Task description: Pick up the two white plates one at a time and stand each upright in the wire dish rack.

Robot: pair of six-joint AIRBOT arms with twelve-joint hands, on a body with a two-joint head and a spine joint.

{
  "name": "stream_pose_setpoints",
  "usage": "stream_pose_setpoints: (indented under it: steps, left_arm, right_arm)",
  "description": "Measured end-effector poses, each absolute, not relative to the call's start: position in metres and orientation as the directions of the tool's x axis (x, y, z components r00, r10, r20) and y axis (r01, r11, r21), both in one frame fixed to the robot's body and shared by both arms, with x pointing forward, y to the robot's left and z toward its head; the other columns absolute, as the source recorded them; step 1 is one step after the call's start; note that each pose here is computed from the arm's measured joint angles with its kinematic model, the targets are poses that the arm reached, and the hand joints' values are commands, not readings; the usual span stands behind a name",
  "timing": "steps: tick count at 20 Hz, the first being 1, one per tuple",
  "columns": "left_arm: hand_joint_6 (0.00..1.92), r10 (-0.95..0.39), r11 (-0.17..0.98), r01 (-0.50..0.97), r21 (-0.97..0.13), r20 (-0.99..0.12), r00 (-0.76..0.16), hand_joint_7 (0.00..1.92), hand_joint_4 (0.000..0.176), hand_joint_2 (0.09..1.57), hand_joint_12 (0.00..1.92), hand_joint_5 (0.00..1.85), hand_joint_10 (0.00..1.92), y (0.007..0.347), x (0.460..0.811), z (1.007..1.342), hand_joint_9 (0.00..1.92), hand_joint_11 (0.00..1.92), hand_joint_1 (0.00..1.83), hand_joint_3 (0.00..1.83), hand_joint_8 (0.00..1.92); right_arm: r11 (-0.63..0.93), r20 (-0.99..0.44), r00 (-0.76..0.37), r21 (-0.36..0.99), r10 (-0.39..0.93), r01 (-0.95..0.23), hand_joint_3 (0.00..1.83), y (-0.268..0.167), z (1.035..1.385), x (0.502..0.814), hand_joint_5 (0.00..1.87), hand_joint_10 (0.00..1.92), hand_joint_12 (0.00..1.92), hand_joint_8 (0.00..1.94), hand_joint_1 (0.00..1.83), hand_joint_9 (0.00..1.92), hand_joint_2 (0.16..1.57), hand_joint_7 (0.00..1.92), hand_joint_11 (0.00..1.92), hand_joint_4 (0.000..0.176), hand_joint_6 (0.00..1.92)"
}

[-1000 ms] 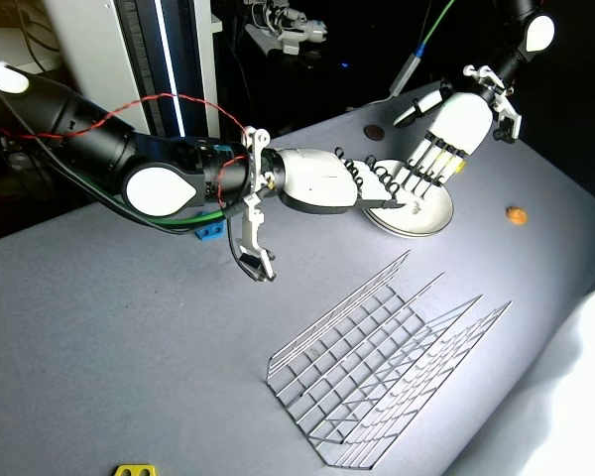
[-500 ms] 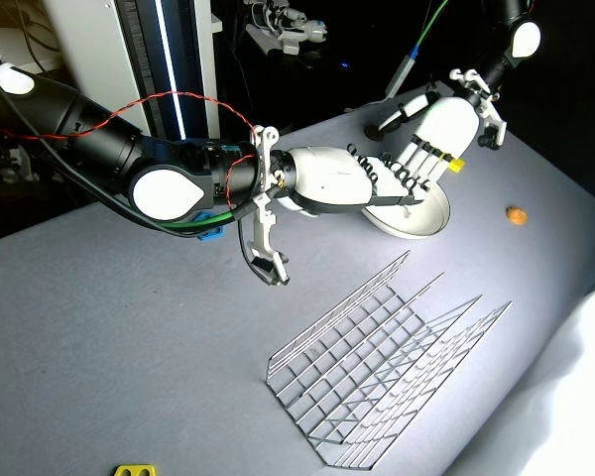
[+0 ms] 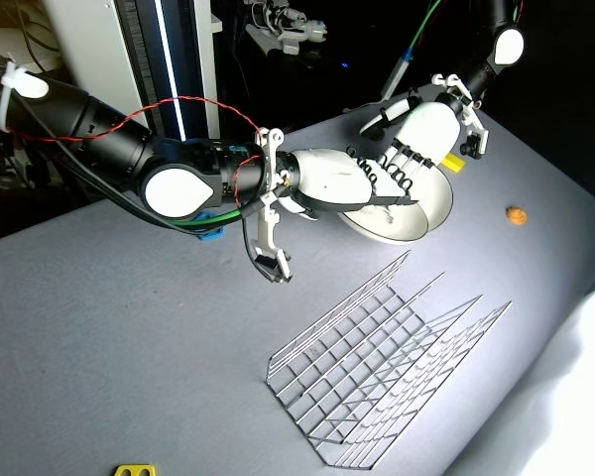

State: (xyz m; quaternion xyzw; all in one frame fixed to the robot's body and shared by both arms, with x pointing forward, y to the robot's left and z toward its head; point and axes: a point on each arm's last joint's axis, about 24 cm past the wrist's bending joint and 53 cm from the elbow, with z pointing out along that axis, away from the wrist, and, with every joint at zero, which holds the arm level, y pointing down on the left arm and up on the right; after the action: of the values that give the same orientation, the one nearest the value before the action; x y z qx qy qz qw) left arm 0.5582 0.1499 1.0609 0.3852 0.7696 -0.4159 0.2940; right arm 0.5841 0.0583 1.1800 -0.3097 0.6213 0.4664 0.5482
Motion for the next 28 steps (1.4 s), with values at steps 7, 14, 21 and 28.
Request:
stream_pose_setpoints:
  steps: [7,14,21,28]
  left_arm:
    - [0.0,0.308,0.376,0.804,-0.461,-0.756,-0.578,0.0,0.0,1.11,0.0,0.0,0.0,0.152,0.561,1.064,0.0,0.0,0.0,0.0,0.0]
    - [0.0,0.302,0.376,0.797,-0.472,-0.751,-0.587,0.0,0.0,1.12,0.0,0.0,0.0,0.152,0.561,1.063,0.0,0.0,0.0,0.01,0.0]
    - [0.0,0.297,0.378,0.792,-0.479,-0.748,-0.594,0.0,0.0,1.11,0.0,0.0,0.0,0.152,0.561,1.064,0.0,0.0,0.0,0.0,0.0]
    - [0.0,0.29,0.379,0.786,-0.488,-0.745,-0.601,0.0,0.0,1.13,0.0,0.0,0.0,0.151,0.562,1.064,0.0,0.0,0.0,0.01,0.0]
  right_arm:
    - [0.367,-0.973,-0.2,0.228,0.112,-0.902,0.0,0.068,1.175,0.582,0.0,0.0,0.13,0.0,0.97,0.0,1.06,0.0,0.01,0.0,0.0]
    - [0.357,-0.984,-0.133,0.166,0.114,-0.919,0.01,0.077,1.173,0.587,0.13,0.05,0.8,0.02,1.04,0.15,1.09,0.14,0.0,0.0,0.02]
    - [0.342,-0.968,-0.164,0.221,0.189,-0.913,0.01,0.088,1.178,0.591,0.4,0.2,1.42,0.05,1.09,0.46,1.15,0.5,0.0,0.0,0.06]
    - [0.331,-0.965,-0.182,0.237,0.189,-0.913,0.01,0.094,1.165,0.589,0.79,0.31,1.3,0.83,1.18,0.92,1.17,0.96,0.52,0.0,1.22]
